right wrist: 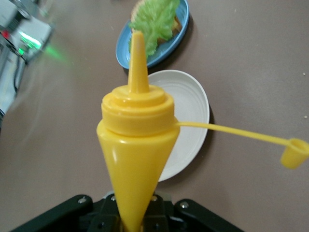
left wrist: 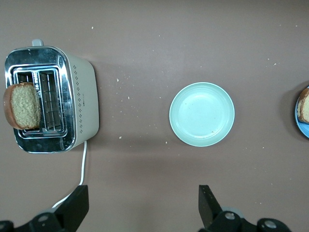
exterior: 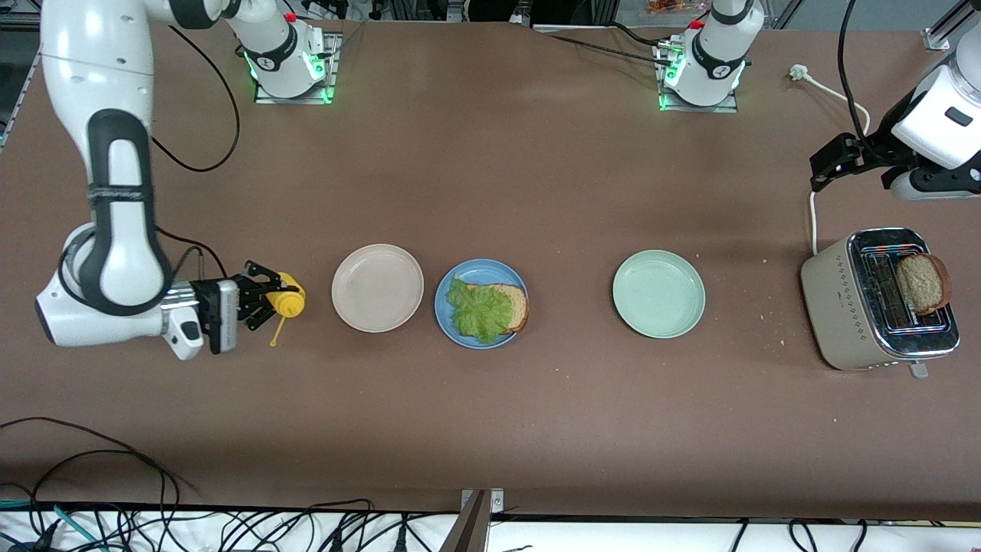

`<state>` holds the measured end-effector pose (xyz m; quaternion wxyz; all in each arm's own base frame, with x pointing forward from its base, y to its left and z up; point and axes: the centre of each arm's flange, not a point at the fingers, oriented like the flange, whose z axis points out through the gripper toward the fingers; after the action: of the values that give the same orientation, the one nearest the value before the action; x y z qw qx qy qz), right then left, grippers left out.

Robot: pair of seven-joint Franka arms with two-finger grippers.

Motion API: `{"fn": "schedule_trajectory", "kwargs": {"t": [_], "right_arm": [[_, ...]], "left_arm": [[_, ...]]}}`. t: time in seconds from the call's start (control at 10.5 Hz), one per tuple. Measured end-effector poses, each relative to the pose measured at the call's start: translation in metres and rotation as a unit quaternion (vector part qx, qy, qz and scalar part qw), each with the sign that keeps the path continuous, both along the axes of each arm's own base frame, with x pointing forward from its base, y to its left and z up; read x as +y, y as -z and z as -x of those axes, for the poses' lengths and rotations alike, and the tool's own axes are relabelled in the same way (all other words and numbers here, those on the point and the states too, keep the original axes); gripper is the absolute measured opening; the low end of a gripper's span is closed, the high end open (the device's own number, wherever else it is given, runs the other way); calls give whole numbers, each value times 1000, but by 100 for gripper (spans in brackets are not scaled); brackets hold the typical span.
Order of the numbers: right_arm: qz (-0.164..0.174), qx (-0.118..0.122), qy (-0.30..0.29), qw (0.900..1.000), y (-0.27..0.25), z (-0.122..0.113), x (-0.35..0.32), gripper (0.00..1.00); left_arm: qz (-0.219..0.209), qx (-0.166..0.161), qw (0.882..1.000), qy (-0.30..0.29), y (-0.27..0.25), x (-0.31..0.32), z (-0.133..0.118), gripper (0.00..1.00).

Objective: Make sandwich in blue plate with both arms
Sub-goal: 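Carry the yellow bottle over the blue plate, tip pointing down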

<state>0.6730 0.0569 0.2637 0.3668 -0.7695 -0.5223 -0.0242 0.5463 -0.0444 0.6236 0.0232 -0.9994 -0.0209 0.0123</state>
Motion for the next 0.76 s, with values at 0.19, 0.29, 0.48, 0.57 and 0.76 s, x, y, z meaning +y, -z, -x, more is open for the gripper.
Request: {"fn": "schedule_trajectory", "kwargs": {"t": [0.19,0.29,0.48,0.57,0.76], "right_arm": [[123,5,-29,992,-20,-4,62,7],[171,-1,-43,984,-26,-2,90,7],[261,-35,-71,962,-45,2,147,7],[305,-57,-85,947,-51,8,175,7],[377,-106,-114,913,-56,25,232,7]], "left_arm": [[0,0,1000,0,0,0,0,100],[0,0,1000,-1,0,1,0,100],[0,0,1000,-1,0,1,0,100],[0,0,1000,-1,0,1,0,100],[0,0,1000,-1,0,1,0,100]]}}
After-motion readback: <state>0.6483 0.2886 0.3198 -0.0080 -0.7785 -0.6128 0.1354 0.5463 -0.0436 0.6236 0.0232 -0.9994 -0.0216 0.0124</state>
